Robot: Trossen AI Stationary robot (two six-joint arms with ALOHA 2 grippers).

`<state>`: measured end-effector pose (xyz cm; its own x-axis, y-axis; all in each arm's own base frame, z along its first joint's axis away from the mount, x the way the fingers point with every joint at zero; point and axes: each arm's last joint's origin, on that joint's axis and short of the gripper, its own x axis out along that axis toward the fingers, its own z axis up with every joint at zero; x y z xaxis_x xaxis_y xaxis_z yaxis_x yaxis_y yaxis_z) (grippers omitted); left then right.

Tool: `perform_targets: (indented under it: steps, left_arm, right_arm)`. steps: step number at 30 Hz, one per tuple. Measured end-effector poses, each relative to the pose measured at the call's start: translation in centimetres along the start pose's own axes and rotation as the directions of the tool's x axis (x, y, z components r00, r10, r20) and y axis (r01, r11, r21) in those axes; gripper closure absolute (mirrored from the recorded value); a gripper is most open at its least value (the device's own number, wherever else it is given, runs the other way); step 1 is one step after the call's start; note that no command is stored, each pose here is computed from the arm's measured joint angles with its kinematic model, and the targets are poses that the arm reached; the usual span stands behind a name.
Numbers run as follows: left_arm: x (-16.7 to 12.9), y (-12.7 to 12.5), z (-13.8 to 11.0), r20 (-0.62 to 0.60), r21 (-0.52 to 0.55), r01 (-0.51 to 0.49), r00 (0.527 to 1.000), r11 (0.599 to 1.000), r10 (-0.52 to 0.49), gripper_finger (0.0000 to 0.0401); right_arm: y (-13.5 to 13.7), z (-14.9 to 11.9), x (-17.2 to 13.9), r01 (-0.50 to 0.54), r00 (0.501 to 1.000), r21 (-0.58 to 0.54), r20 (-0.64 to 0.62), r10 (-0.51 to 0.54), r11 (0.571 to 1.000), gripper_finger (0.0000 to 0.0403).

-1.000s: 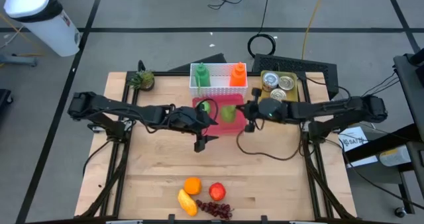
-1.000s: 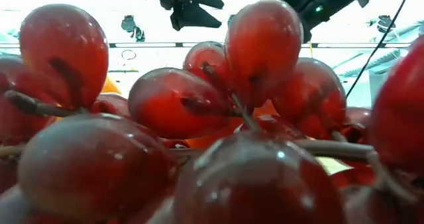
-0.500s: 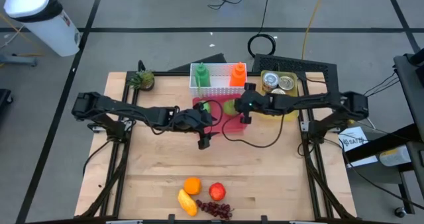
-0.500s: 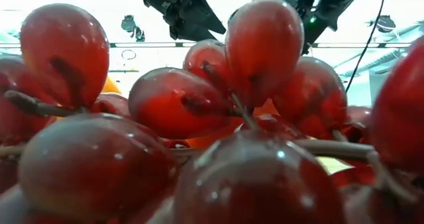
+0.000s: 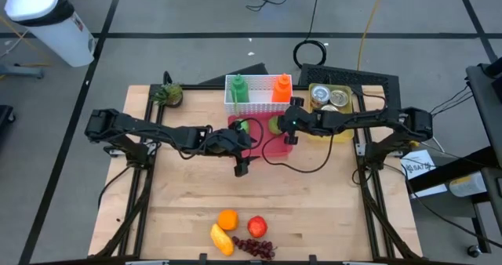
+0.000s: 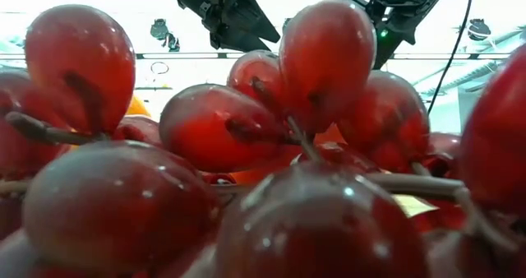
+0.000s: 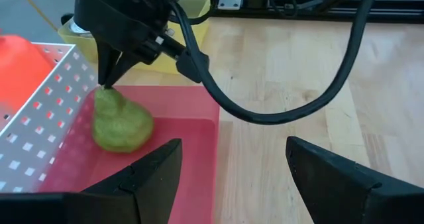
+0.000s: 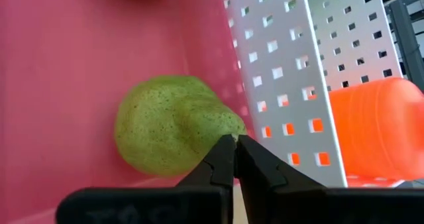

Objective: Pick & Place Food Item
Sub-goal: Put the green pear into the red bin, then put the red apple into the red bin

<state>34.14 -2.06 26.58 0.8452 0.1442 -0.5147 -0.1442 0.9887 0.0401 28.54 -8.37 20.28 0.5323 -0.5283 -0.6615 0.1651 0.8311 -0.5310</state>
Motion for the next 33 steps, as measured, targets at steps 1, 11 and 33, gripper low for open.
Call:
perform_targets:
  steps: [1, 11, 33]
  left_arm:
    - [0.0, 0.0, 0.0, 0.0, 0.0, 0.0, 1.0, 1.0, 0.0, 0.0116]
    - [0.0, 0.0, 0.0, 0.0, 0.0, 0.0, 1.0, 1.0, 0.0, 0.0116]
    - [0.0, 0.0, 0.0, -0.004, -0.03, -0.001, 1.0, 1.0, 0.001, 0.0116]
  right_arm:
    - [0.0, 0.0, 0.0, 0.0, 1.0, 0.0, -0.001, 0.0, 1.0, 0.0394]
    - [0.5, -0.9, 0.3, -0.009, 1.0, 0.002, -0.021, 0.009, 1.0, 0.0355]
    - [1.7, 2.0, -10.2, -0.231, 0.913, 0.205, 0.385, 0.138, 0.951, 0.0161]
